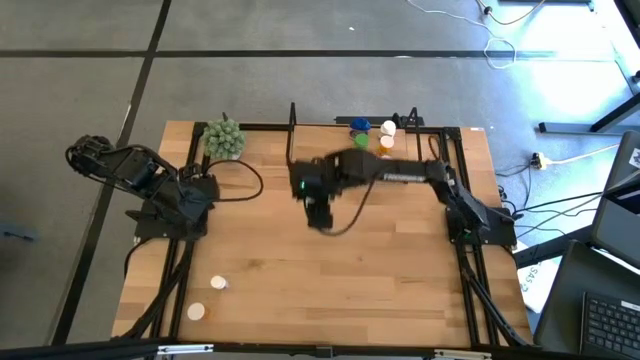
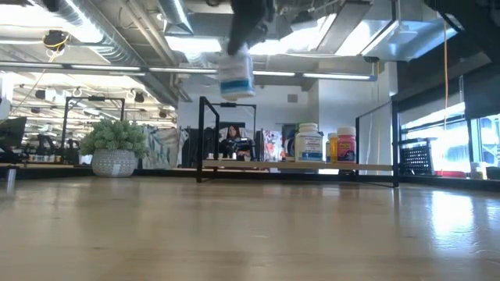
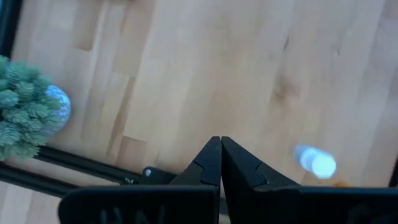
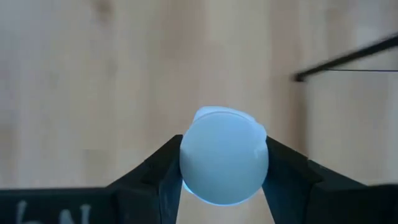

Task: Pick and place medicine bottles onto shelf by color
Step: Put the white blue medicine bottle on the shelf

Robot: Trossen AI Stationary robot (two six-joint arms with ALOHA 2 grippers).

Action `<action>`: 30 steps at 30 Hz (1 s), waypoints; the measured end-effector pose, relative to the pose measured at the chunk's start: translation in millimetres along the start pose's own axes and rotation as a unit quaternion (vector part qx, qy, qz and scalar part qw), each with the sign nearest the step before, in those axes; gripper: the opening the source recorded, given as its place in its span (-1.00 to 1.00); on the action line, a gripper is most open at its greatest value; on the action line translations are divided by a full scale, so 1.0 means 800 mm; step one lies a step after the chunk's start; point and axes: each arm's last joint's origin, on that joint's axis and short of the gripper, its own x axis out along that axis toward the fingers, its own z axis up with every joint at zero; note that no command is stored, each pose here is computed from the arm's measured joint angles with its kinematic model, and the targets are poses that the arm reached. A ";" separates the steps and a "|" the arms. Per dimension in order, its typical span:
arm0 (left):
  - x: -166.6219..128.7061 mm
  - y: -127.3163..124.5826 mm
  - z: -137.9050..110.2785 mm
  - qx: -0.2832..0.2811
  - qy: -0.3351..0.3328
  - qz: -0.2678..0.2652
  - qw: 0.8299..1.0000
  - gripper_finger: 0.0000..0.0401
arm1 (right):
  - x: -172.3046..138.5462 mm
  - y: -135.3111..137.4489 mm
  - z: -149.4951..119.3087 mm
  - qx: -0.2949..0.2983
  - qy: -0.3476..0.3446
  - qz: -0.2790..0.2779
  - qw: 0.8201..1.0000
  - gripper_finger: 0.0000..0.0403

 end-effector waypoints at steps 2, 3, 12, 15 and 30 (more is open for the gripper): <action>0.001 0.001 0.004 -0.020 -0.015 0.009 1.000 -1.00 | -0.003 -0.027 0.000 -0.019 -0.003 -0.011 1.000 -0.13; 0.001 0.002 0.006 -0.031 -0.024 0.012 0.999 -1.00 | -0.003 -0.041 -0.001 -0.029 -0.004 -0.015 0.999 -0.13; 0.005 0.015 0.028 -0.114 -0.076 0.025 0.990 -1.00 | -0.006 -0.159 -0.016 -0.105 -0.009 -0.068 0.992 -0.13; 0.006 0.021 0.032 -0.134 -0.082 0.032 0.987 -1.00 | -0.010 -0.197 -0.025 -0.102 -0.018 -0.074 0.992 -0.13; 0.010 0.041 0.040 -0.183 -0.083 0.064 0.978 -1.00 | 0.037 -0.290 -0.069 -0.102 -0.033 -0.051 0.993 -0.11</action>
